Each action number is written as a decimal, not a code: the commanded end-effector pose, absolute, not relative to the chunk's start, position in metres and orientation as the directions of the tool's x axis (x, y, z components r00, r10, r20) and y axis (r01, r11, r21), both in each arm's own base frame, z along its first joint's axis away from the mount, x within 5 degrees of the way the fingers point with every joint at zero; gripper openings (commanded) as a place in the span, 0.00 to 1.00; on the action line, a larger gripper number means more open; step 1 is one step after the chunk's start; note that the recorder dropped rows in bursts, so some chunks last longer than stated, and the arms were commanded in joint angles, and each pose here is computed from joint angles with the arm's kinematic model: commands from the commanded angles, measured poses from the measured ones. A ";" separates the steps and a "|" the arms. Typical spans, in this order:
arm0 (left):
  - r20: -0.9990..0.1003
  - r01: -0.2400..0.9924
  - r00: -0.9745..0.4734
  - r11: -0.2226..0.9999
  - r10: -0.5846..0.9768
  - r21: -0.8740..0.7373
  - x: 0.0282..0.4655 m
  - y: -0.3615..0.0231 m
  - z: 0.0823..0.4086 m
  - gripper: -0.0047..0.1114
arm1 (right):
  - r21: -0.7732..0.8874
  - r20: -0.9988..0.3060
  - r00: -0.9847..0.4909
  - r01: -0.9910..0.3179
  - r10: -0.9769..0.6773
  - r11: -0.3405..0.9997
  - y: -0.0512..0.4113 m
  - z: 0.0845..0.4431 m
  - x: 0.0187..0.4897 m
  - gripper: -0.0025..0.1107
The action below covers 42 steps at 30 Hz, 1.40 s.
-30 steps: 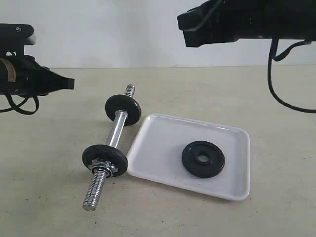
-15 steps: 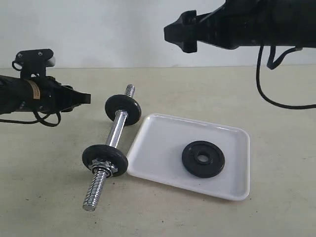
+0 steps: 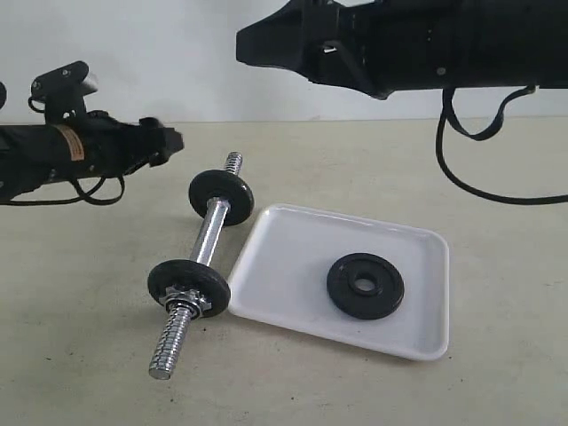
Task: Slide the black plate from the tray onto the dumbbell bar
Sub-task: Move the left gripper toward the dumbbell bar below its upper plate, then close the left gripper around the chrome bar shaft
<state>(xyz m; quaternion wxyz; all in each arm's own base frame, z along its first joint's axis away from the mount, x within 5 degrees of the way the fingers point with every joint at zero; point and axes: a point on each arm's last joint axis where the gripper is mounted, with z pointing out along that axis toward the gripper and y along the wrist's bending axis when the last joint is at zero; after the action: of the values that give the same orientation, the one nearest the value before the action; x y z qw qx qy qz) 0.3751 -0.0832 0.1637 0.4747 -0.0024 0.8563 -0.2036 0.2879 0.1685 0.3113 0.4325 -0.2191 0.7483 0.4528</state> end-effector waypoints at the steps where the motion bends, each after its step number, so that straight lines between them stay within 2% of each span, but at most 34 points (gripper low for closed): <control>1: -0.772 0.116 -0.477 0.840 -0.420 -0.529 0.393 -0.086 0.176 0.98 | 0.509 -0.834 -0.548 -0.716 0.066 0.477 0.170 0.312 0.287 0.90; 3: -0.718 0.075 -0.442 0.775 -0.538 -0.628 0.397 -0.085 0.181 0.98 | 0.505 -0.835 -0.548 -0.721 0.056 0.475 0.170 0.311 0.286 0.90; 5: -0.695 0.104 -0.411 0.727 -0.590 -0.679 0.398 -0.087 0.188 0.98 | 0.499 -0.835 -0.549 -0.723 0.042 0.478 0.170 0.310 0.286 0.90; 10: -0.708 0.209 -0.346 0.686 -0.615 -0.697 0.399 -0.090 0.199 0.98 | 0.493 -0.827 -0.562 -0.727 -0.001 0.478 0.170 0.307 0.284 0.90; 15: -0.697 0.235 -0.350 0.662 -0.625 -0.712 0.398 -0.093 0.202 0.98 | 0.455 -0.834 -0.548 -0.750 -0.065 0.480 0.169 0.303 0.281 0.90; 17: -0.725 0.319 -0.434 0.662 -0.534 -0.678 0.392 -0.103 0.200 0.98 | 0.447 -0.835 -0.544 -0.757 -0.080 0.476 0.170 0.302 0.281 0.90; 19: -0.828 0.526 -0.467 0.655 -0.310 -0.542 0.380 -0.117 0.199 0.98 | 0.443 -0.835 -0.542 -0.764 -0.094 0.469 0.170 0.302 0.279 0.90; 21: -0.903 0.730 -0.422 0.563 -0.076 -0.388 0.365 -0.130 0.196 0.98 | 0.442 -0.835 -0.541 -0.767 -0.099 0.466 0.170 0.302 0.279 0.90; 23: -0.908 0.818 -0.414 0.464 0.066 -0.340 0.353 -0.136 0.190 0.98 | 0.439 -0.835 -0.540 -0.768 -0.103 0.466 0.170 0.301 0.279 0.90; 25: -0.825 0.753 -0.555 0.487 0.109 -0.442 0.349 -0.134 0.181 0.98 | 0.437 -0.836 -0.539 -0.769 -0.105 0.467 0.170 0.301 0.279 0.90; 27: -0.710 0.619 -0.693 0.607 0.125 -0.498 0.350 -0.127 0.167 0.98 | 0.437 -0.836 -0.539 -0.769 -0.105 0.467 0.170 0.301 0.279 0.90; 31: -0.596 0.443 -0.796 0.773 0.106 -0.454 0.354 -0.112 0.153 0.98 | 0.438 -0.835 -0.539 -0.769 -0.105 0.465 0.170 0.301 0.279 0.90; 35: -0.589 0.364 -0.807 0.828 0.050 -0.427 0.359 -0.107 0.150 0.98 | 0.440 -0.834 -0.541 -0.768 -0.104 0.465 0.170 0.301 0.279 0.90; 42: -0.608 0.376 -0.787 0.860 0.099 -0.346 0.357 -0.124 0.144 0.98 | 0.437 -0.836 -0.539 -0.770 -0.106 0.465 0.170 0.301 0.279 0.90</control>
<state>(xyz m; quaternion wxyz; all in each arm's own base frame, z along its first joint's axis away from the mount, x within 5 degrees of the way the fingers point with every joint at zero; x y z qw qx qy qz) 0.3580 -0.1153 0.1457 0.2955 0.1203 0.9153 -0.2457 0.2790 0.1691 0.3006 0.3861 -0.2801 0.7670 0.4291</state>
